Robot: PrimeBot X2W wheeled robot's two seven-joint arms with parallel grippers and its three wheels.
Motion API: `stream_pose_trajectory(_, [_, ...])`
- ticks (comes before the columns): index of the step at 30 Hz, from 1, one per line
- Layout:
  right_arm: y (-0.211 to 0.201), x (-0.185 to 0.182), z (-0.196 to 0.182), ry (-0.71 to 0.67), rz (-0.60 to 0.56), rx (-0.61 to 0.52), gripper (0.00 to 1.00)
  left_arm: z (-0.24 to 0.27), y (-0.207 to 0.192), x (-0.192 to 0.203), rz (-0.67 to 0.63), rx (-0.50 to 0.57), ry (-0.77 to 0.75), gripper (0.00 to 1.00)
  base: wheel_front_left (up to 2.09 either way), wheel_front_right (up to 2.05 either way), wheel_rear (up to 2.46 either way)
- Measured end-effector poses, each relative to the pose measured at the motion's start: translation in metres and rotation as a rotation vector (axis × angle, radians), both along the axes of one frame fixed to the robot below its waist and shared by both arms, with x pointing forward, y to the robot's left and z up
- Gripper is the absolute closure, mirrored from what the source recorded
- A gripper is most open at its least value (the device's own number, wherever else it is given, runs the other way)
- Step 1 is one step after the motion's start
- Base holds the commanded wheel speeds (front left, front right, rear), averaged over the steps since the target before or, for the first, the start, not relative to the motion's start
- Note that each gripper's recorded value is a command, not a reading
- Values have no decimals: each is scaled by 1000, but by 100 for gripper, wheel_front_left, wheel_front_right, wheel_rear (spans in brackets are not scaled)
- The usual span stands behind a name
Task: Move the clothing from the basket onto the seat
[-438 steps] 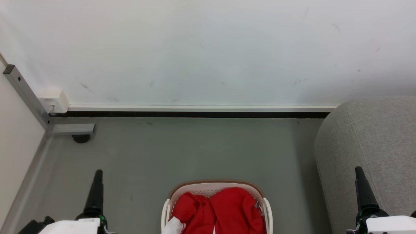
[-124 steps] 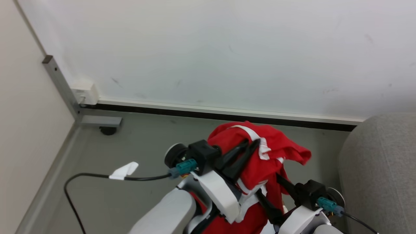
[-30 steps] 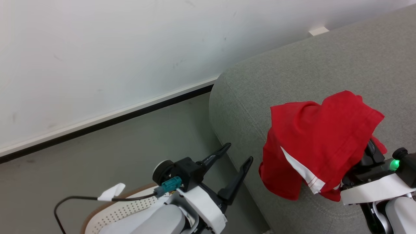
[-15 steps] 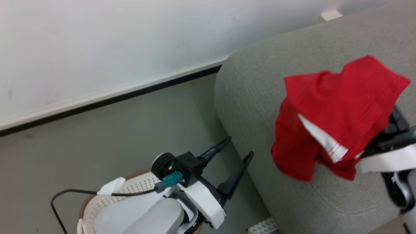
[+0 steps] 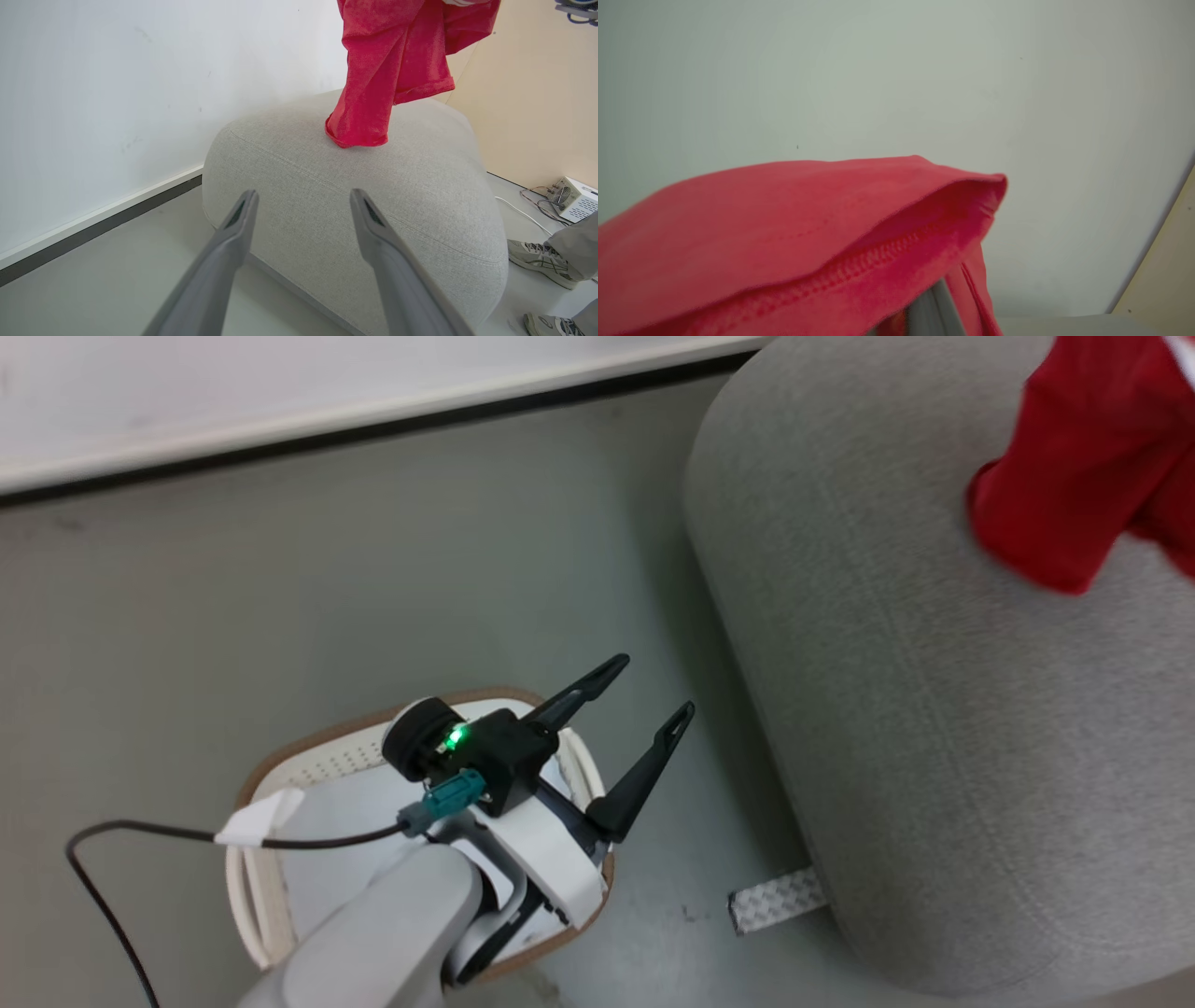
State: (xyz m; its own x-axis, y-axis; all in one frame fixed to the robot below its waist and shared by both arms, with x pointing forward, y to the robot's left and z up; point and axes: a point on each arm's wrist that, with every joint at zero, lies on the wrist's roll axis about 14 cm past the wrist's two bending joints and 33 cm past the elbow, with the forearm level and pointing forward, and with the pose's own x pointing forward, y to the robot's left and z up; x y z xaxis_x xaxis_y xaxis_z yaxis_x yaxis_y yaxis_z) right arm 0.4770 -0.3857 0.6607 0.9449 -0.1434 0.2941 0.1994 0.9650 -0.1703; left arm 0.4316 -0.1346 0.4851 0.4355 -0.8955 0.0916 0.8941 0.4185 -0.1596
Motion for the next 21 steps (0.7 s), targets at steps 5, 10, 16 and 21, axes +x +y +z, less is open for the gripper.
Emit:
stream_pose_trajectory(5, [-19, 41, -13, 68, -40, -58, 100, -27, 16, 21, 41, 19, 42, 0, 0, 0, 0])
stream_pose_trajectory(10, [-45, 67, -74, 266, -120, -107, 100, -58, 36, 39, 94, 46, 94, 0, 0, 0, 0])
stream_pose_trajectory(16, [-50, 66, -187, 585, -170, -62, 100, -87, 58, 50, 150, 78, 139, 0, 0, 0, 0])
stream_pose_trajectory(21, [-38, 49, -253, 801, -180, -12, 100, -97, 66, 56, 170, 92, 155, 0, 0, 0, 0])
